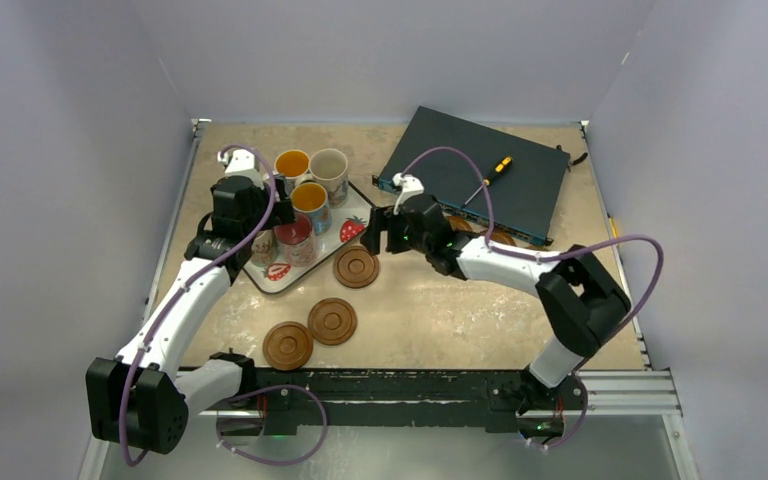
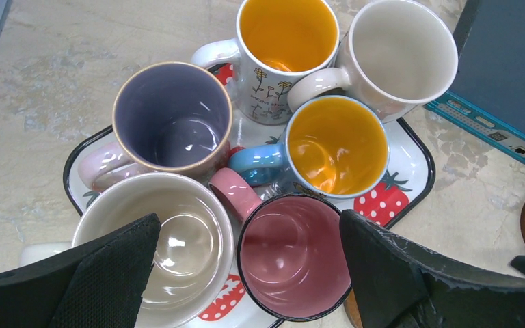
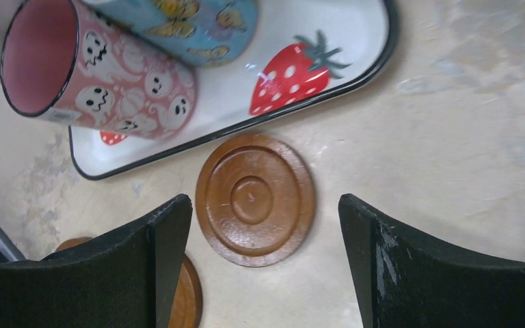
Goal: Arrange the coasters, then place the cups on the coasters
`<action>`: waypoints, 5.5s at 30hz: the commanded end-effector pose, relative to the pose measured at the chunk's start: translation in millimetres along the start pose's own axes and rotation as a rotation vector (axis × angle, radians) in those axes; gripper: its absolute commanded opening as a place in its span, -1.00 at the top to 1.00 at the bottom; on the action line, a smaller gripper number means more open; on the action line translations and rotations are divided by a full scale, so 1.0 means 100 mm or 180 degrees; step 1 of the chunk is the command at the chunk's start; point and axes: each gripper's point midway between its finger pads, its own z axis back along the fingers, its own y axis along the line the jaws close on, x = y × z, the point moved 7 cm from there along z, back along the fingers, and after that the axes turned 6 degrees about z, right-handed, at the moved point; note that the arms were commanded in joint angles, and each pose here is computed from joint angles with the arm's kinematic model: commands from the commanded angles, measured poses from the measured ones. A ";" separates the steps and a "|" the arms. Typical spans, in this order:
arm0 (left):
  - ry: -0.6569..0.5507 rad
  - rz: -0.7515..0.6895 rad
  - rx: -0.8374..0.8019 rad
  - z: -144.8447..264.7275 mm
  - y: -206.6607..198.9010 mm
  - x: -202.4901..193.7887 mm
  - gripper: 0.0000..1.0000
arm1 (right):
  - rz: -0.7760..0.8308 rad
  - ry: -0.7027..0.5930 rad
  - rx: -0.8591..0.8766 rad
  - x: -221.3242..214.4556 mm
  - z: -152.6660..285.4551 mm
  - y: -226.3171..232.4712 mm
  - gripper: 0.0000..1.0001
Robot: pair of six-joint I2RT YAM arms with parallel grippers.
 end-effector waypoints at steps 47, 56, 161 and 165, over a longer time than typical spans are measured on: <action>-0.0340 0.0132 0.0132 0.13 0.01 0.24 -0.95 | -0.0216 0.0641 -0.0895 -0.47 -0.59 -0.46 -0.46; -0.0343 0.0133 0.0130 0.13 0.01 0.24 -0.95 | -0.0223 0.0522 -0.1162 -0.32 -0.54 -0.75 -0.46; -0.0370 0.0110 -0.0078 0.18 -0.06 0.26 -0.96 | 0.0887 0.1425 0.0601 -1.48 -0.14 1.44 -0.56; -0.0382 0.0119 -0.0066 0.18 -0.05 0.26 -0.96 | 0.0864 0.1450 0.0437 -1.48 -0.17 1.30 -0.55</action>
